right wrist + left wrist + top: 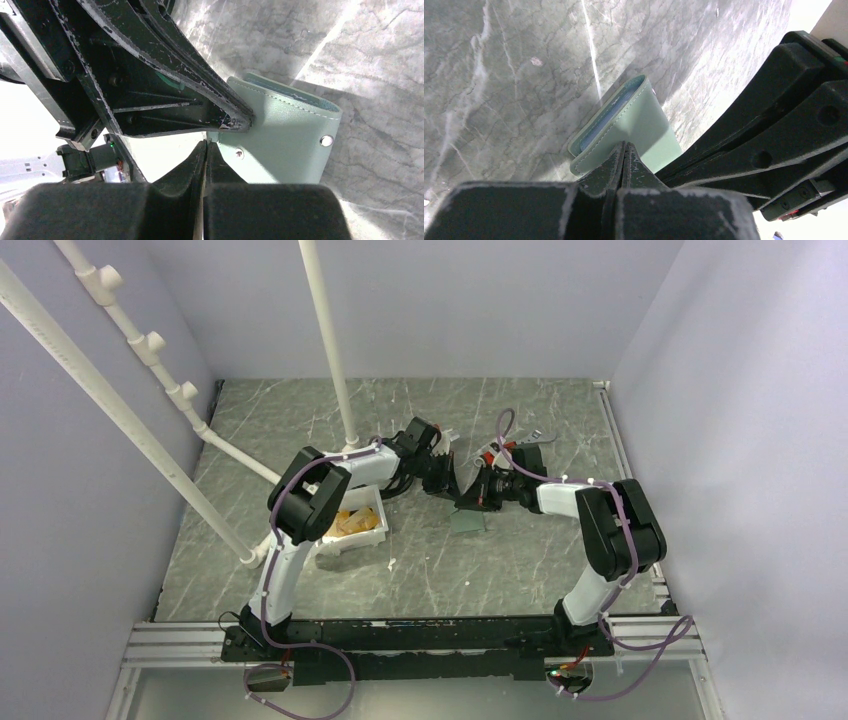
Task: Put the credit cards into the card holder
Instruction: Close the card holder at the center of the board.
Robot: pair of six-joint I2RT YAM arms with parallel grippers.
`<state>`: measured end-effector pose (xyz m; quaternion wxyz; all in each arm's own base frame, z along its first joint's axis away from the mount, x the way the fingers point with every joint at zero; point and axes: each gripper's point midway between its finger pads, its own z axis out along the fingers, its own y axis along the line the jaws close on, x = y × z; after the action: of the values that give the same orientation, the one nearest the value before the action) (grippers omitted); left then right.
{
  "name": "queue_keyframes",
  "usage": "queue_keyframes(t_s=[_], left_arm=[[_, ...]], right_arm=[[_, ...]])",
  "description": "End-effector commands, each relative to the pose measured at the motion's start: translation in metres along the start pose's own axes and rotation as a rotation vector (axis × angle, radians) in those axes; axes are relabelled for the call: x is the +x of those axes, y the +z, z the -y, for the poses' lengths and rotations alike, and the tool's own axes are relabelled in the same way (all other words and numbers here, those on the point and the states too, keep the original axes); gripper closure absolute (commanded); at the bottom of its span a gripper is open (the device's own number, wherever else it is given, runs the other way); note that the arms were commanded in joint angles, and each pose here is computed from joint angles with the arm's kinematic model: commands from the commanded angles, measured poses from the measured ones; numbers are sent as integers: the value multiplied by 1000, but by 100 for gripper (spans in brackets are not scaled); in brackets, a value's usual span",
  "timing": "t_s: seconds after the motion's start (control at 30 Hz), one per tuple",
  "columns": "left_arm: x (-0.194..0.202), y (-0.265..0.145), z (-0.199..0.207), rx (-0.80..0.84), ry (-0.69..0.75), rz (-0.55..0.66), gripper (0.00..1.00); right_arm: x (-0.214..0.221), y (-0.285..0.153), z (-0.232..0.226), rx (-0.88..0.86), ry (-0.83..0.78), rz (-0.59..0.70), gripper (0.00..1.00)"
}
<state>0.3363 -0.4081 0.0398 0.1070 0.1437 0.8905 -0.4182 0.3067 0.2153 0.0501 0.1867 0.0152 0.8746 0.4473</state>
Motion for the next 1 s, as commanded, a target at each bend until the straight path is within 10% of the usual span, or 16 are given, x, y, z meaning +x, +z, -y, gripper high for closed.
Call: queue_keyframes(t_s=[0.0, 0.97], left_arm=[[4, -8, -13, -62, 6, -2, 100], [3, -11, -16, -70, 3, 1, 100]], right_arm=[[-17, -1, -12, 1, -79, 35, 100], [-5, -11, 17, 212, -58, 28, 100]])
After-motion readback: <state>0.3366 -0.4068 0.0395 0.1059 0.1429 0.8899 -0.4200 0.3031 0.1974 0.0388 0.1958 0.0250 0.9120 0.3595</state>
